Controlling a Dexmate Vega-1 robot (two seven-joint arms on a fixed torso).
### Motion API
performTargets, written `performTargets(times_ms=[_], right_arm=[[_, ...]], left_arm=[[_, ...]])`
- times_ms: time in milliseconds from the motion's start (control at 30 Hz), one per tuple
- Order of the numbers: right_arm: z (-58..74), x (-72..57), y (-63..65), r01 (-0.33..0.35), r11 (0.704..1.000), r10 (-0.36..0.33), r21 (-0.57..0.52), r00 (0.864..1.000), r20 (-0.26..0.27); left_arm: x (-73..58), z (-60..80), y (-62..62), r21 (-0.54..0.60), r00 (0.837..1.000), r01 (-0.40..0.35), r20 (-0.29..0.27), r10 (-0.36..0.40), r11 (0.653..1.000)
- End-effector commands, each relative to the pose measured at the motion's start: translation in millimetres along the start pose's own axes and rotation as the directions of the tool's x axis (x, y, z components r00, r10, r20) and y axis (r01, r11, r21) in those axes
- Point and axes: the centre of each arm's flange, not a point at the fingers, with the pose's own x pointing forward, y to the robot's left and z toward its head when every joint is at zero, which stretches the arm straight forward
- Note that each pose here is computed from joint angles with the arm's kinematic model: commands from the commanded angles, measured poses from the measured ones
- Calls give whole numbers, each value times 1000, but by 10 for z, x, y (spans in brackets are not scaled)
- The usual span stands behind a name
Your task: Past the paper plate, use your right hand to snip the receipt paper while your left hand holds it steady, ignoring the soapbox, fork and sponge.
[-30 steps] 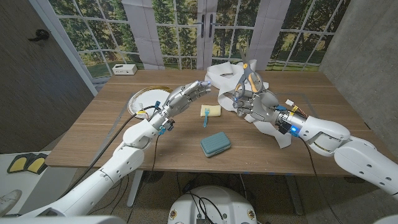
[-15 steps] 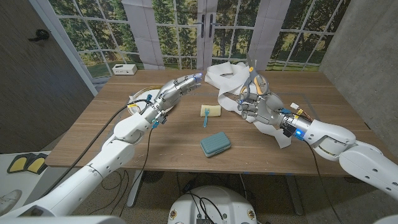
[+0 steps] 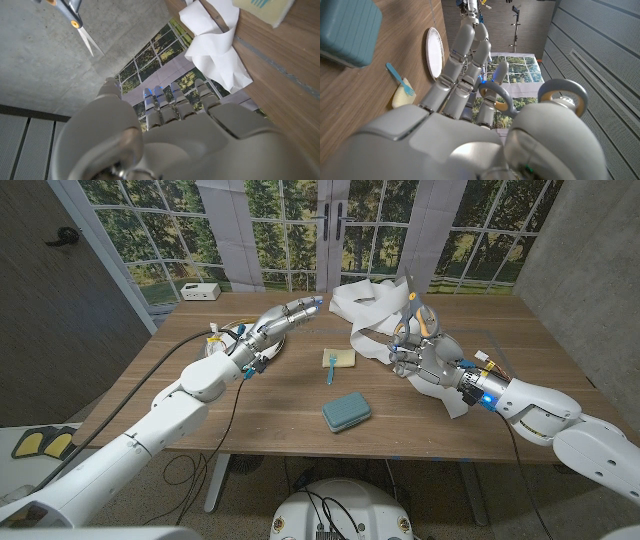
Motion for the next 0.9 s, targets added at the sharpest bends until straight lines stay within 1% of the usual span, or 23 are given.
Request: performTargets(times_ms=[33,200,267,467,633,800,833,900], right_arm=[[-12,-65,-53,19,1000,-19,1,1000,3],[2,-83,-58,26,1000,-26,-3,1000,6],[-2,-83,-57,18,1000,-18,-4,1000,5],[-6,-75,-30,8,1000,-8,-5,1000,4],[-28,-84,-38,23,1000,-23,1,1000,12],[-62,-91,-3,19,1000,-19,0,1000,14],[-72,-96,13,21,1000,-21,2,1000,11],[-70,-104,27,26,1000,-26,-8,1000,7]], left_arm=[[159,-123,-22,86,994,-60,-81,67,995],[141,-169,-25,94,989,-96,-105,105,991],[129,-172,-16,116,986,-107,-112,120,988],[126,-181,31,164,978,-125,-146,150,978],[129,-201,73,170,969,-150,-169,178,974],[171,-247,91,192,967,-144,-183,180,971],[194,-259,80,219,964,-150,-185,192,964],[218,-271,58,207,963,-158,-185,197,966]])
